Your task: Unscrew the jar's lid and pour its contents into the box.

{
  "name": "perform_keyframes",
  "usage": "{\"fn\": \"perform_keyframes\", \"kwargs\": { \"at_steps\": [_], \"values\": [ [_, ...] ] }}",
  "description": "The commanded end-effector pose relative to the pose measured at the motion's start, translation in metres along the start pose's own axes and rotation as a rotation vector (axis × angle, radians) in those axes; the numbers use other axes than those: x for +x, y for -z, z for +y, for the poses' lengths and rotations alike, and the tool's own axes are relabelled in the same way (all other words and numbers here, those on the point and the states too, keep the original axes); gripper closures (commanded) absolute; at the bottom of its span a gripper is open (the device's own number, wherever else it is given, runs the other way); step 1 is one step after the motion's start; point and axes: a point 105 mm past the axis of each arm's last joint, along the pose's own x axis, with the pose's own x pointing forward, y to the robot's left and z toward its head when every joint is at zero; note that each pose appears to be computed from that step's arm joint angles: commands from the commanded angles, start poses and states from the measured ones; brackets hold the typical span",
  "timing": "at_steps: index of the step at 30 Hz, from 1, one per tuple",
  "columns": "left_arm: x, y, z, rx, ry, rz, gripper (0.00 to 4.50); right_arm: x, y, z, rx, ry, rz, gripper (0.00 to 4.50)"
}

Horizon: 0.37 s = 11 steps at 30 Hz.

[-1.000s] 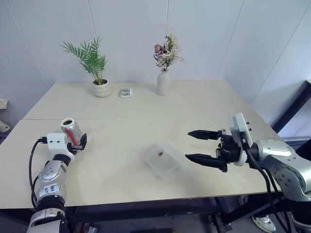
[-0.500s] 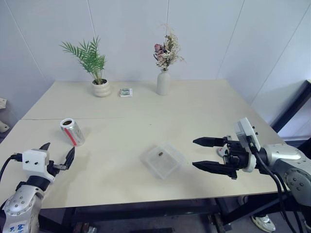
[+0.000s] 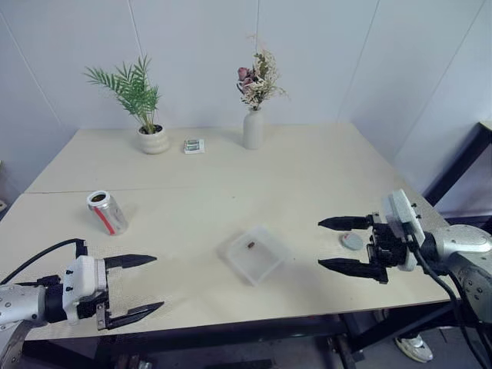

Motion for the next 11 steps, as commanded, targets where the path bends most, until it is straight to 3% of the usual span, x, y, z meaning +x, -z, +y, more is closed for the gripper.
{"fn": "perform_keyframes", "kwargs": {
  "at_steps": [1,11],
  "values": [
    [-0.013,0.002,0.007,0.048,-0.024,0.022,0.02,-0.004,-0.012,0.002,-0.069,-0.012,-0.021,0.00],
    [0.009,-0.006,0.023,0.056,-0.088,-0.052,0.02,-0.003,-0.009,0.002,-0.043,0.011,-0.032,0.00]
  ]
}}
